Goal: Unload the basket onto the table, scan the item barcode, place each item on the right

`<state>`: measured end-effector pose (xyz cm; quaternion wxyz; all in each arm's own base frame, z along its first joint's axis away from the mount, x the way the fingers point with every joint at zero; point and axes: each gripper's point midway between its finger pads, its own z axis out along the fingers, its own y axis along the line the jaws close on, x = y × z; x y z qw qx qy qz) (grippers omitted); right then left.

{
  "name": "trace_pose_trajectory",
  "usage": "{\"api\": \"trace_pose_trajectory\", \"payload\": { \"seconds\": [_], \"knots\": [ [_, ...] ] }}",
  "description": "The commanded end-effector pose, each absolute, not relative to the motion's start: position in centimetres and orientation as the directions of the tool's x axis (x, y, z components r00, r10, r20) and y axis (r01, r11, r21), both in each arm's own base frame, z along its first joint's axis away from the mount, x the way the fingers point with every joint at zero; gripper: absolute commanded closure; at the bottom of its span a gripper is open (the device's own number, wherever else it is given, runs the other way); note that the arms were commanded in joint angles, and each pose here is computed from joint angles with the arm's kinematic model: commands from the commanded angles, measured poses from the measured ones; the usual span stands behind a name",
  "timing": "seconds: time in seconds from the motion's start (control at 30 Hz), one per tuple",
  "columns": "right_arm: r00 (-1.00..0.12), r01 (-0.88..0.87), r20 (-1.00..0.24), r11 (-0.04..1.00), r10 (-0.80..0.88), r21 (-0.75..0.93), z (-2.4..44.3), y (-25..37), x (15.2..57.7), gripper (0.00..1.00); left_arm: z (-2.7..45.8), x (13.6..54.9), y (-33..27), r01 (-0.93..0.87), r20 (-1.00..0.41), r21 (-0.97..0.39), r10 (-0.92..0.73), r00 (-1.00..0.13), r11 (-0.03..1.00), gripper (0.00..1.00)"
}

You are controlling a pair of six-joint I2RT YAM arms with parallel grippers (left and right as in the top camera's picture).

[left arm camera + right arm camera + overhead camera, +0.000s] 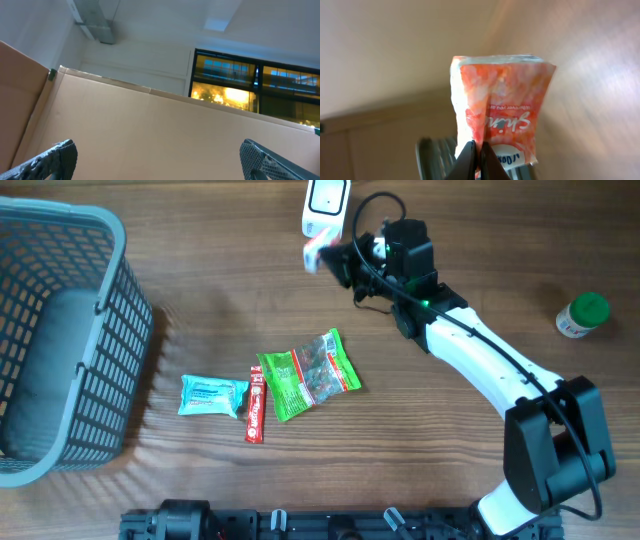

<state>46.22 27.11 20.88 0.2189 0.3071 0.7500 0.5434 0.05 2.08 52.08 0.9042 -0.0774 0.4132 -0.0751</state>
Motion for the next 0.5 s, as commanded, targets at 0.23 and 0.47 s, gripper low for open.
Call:
{"api": "trace_pose_trajectory", "payload": {
  "seconds": [0.23,0.47],
  "knots": [
    [-0.362,-0.07,-0.201,0.188,0.91,0.98,19.8,24.4,55.8,0.96,51.3,-0.8,6.5,-0.118,-0.701,-0.375,-0.198,0.686,0.919,0.0],
    [-0.382,-0.086,-0.21,0.192,0.9,0.978,17.2,27.5,61.7,0.95,51.0,-0.5,6.9,-0.143,-0.704,-0.391,-0.195,0.682,0.909,0.0]
  ]
}}
